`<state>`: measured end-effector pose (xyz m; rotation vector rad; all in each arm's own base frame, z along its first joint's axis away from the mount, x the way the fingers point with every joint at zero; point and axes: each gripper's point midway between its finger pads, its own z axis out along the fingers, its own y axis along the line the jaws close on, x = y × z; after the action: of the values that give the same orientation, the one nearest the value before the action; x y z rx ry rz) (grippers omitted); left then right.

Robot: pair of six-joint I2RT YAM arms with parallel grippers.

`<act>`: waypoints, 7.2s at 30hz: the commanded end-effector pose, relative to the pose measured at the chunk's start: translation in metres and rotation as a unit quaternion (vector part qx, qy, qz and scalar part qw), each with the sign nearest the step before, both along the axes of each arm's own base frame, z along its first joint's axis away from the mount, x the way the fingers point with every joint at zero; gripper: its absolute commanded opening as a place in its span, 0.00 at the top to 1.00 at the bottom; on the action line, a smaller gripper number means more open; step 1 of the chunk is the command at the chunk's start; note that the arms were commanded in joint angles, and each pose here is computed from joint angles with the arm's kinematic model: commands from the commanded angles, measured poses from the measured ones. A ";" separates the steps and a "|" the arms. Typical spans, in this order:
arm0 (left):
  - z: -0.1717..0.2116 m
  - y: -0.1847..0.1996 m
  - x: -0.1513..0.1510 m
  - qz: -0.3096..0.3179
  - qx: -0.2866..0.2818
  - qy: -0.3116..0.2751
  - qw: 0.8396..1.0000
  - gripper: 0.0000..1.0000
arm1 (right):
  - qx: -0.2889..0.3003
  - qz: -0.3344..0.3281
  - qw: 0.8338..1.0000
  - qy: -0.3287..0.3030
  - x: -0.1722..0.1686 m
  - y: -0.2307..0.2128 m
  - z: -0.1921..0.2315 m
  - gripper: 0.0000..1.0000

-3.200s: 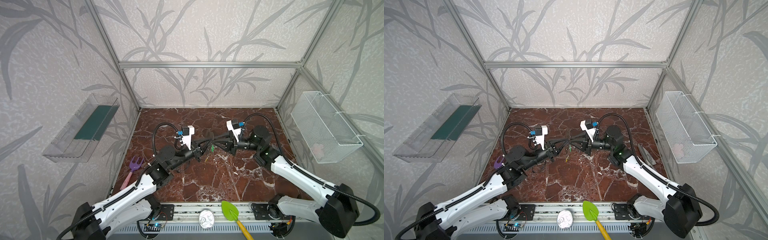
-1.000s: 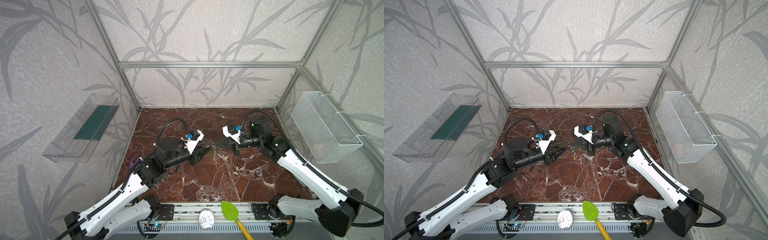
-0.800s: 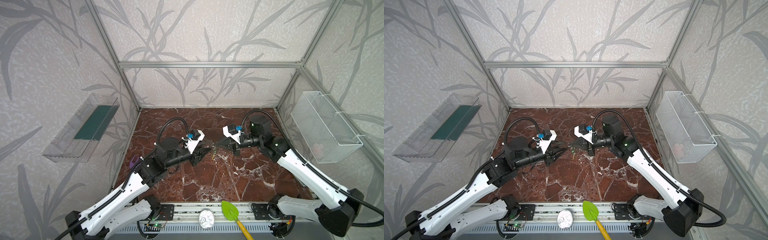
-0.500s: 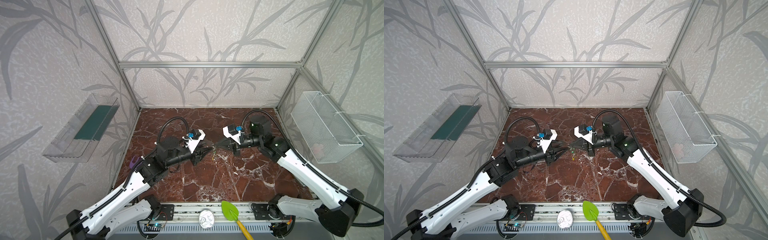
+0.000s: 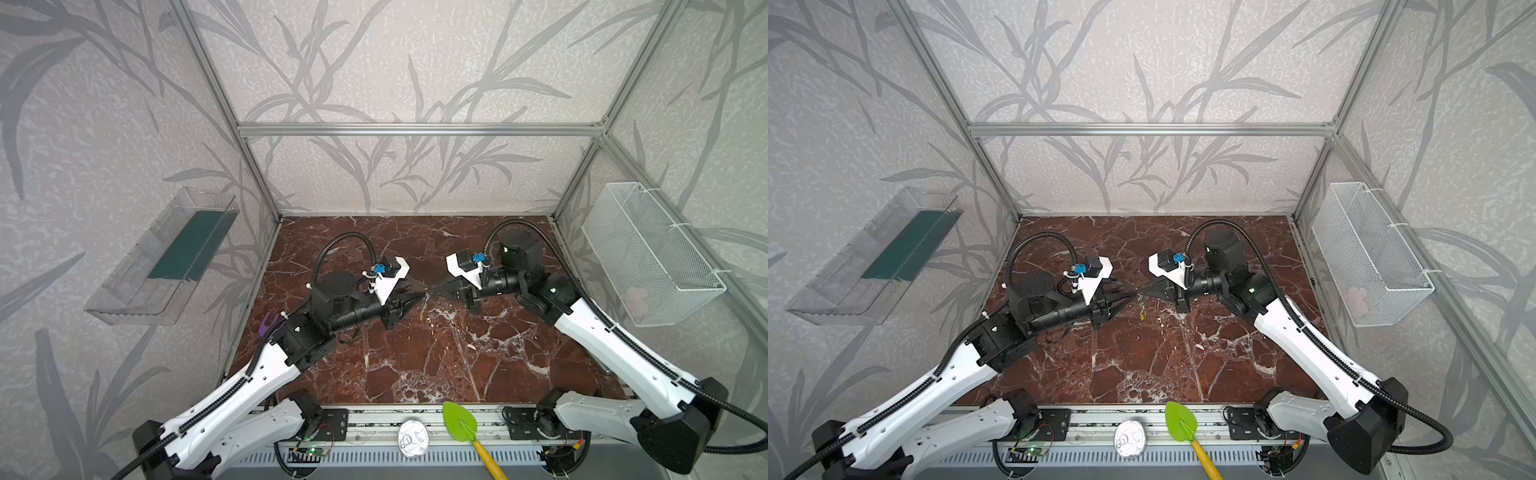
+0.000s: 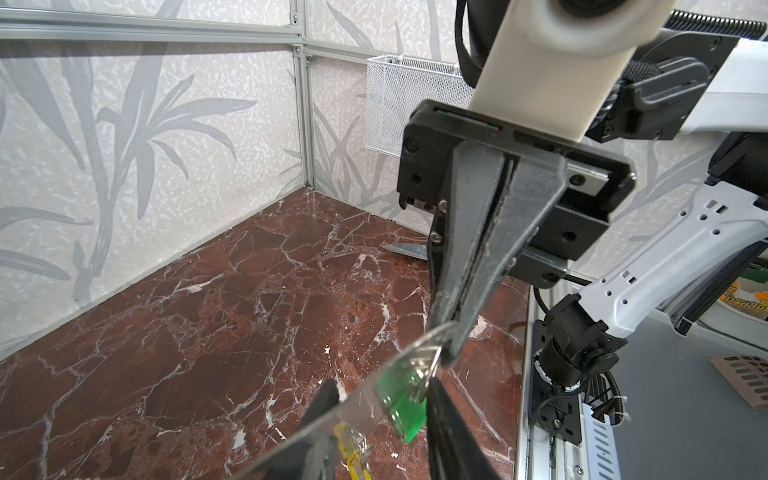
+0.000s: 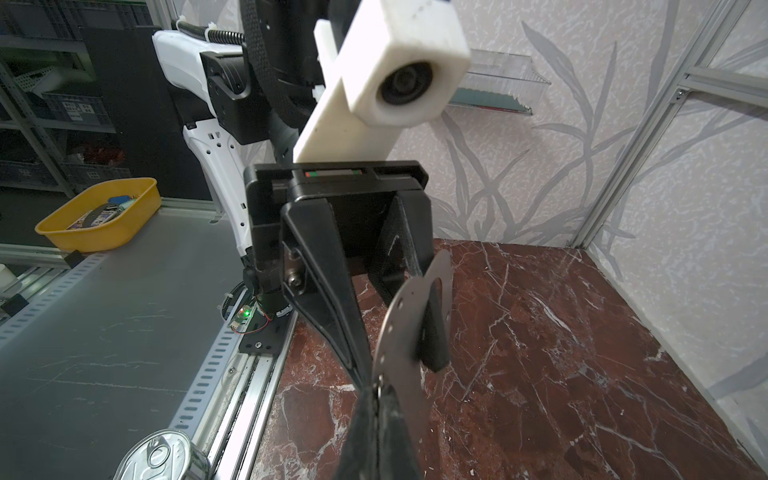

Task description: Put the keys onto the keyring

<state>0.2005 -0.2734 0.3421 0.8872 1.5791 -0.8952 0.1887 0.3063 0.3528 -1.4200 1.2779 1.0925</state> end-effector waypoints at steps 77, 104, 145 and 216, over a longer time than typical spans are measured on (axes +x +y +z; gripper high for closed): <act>0.028 -0.011 0.009 -0.002 -0.020 -0.026 0.999 0.90 | 0.039 -0.029 0.999 0.014 0.008 0.007 0.006 1.00; 0.047 0.009 0.014 0.054 -0.137 -0.024 0.989 1.00 | 0.092 -0.165 0.982 0.030 0.030 -0.015 0.018 0.72; 0.035 0.004 0.017 0.049 -0.169 -0.010 0.984 1.00 | 0.087 -0.115 0.989 0.037 0.022 0.000 0.021 0.80; 0.041 0.010 -0.021 -0.018 -0.067 -0.089 0.994 0.81 | -0.053 -0.062 0.993 0.085 -0.003 0.018 -0.004 1.00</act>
<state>0.1912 -0.2688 0.3441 0.8549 1.4748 -0.9245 0.1926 0.3220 0.3564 -1.2787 1.5067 1.0922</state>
